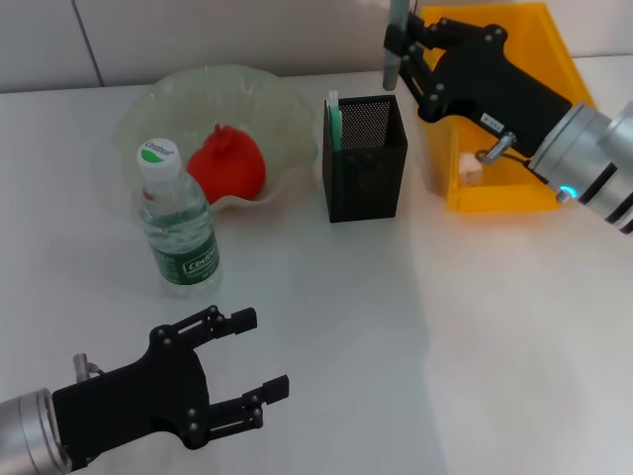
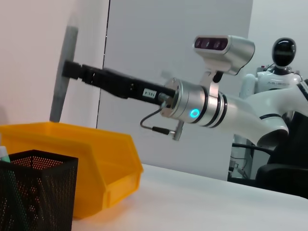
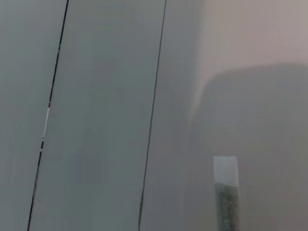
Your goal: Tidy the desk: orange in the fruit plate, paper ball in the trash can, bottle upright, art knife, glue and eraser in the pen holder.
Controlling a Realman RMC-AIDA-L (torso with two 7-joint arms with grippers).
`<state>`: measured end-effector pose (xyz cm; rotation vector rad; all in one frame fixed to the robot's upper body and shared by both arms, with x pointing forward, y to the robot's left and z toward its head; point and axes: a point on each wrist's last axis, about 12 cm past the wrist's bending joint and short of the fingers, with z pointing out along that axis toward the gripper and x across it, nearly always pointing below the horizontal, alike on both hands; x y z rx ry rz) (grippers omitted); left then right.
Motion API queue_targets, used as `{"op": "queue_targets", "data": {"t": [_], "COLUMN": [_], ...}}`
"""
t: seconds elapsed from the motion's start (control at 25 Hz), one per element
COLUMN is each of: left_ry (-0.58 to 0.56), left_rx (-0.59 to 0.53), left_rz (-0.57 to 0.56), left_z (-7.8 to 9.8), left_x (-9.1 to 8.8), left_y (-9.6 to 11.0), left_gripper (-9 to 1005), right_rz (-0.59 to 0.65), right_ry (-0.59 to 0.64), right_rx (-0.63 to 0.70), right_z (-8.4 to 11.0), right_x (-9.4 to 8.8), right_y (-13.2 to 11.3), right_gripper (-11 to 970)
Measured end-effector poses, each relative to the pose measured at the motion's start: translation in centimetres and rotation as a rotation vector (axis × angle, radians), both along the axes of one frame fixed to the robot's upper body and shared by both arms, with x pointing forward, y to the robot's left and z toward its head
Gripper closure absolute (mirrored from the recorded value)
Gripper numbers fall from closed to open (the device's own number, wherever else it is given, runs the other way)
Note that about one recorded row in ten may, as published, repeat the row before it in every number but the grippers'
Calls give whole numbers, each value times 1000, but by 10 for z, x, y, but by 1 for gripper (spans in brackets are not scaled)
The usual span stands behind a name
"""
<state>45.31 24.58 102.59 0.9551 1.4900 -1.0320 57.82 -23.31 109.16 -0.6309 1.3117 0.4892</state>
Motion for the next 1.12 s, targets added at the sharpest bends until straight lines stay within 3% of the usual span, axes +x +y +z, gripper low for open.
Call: {"op": "queue_targets", "data": {"t": [0.84,1.04,1.12], "left_ry": [-1,-2,-2], "left_rx": [-3,-11,-12], "left_rz": [-19,-25,-25], "left_z": [2,3,3], "left_x": [2,1,1], "left_y": [-1,-2,-1], "left_gripper": [196,196,196], "right_rz": [-21,-12,8], "right_ry": [162,186,187], "right_rx": [-31,1,20], "right_z": [-31,-31,-30], "right_x": [-3,-6,-8], "right_y": [6,5,5], "right_gripper": [796,581,540]}}
